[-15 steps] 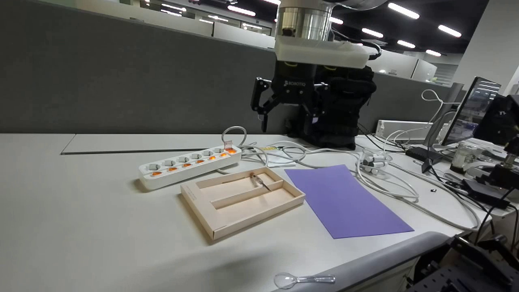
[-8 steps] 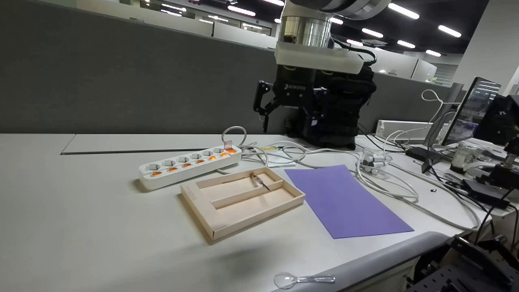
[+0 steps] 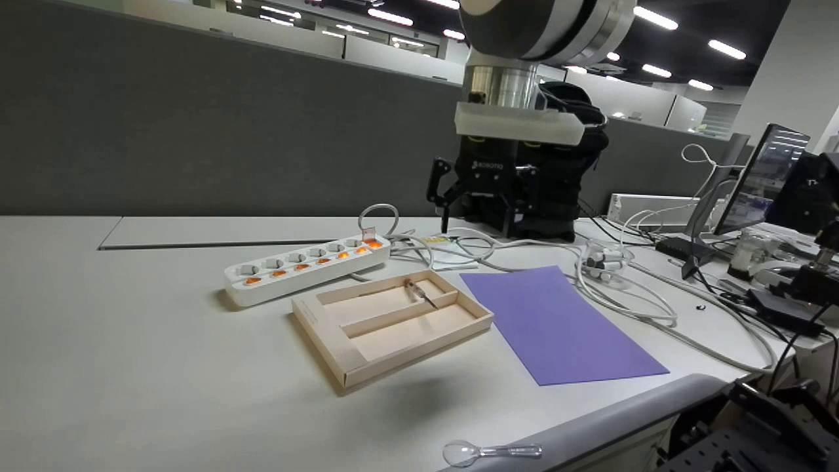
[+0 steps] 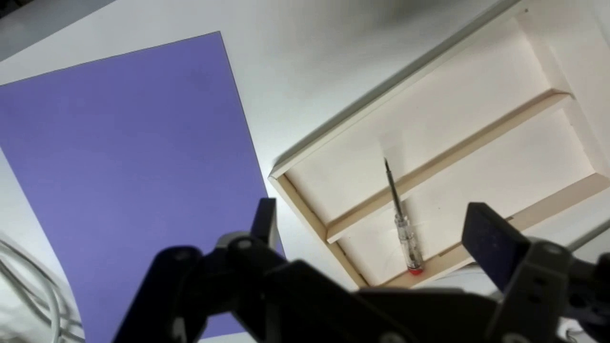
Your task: Remove the screwdriver from the tray.
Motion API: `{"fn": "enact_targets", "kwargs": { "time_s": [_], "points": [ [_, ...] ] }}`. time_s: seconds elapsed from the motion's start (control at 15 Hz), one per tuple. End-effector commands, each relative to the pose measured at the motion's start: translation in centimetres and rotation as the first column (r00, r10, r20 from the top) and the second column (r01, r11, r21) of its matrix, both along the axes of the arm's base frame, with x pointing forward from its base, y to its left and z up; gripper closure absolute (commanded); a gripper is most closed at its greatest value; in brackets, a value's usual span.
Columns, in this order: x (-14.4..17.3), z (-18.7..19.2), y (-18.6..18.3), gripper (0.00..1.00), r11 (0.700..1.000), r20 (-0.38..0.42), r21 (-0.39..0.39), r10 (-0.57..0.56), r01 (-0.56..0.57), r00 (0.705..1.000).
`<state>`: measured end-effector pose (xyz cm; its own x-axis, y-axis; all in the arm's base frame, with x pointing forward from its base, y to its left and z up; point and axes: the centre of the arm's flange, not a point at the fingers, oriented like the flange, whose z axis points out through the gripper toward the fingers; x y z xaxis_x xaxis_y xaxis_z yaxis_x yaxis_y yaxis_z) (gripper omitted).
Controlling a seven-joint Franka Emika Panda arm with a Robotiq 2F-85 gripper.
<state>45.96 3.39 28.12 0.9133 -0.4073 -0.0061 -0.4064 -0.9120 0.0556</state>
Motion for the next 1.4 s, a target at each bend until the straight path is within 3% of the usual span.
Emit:
{"fn": "enact_targets", "kwargs": {
  "time_s": [0.0, 0.53, 0.87, 1.0, 1.33],
  "points": [
    [4.5, -3.9, -1.2, 0.0, 0.999, 0.006, -0.019, -0.04, 0.04, 0.999],
    [9.4, -8.9, 1.6, 0.0, 0.996, 0.031, -0.023, 0.092, -0.091, 0.995],
    [11.3, -10.5, 3.2, 0.0, 0.987, -0.001, -0.007, 0.163, -0.163, 0.987],
    [9.9, -10.5, 3.2, 0.0, 0.987, 0.008, -0.01, 0.161, -0.161, 0.987],
    [9.8, -11.2, 3.2, 0.0, 0.985, 0.004, -0.001, 0.174, -0.174, 0.985]
  ]
}}
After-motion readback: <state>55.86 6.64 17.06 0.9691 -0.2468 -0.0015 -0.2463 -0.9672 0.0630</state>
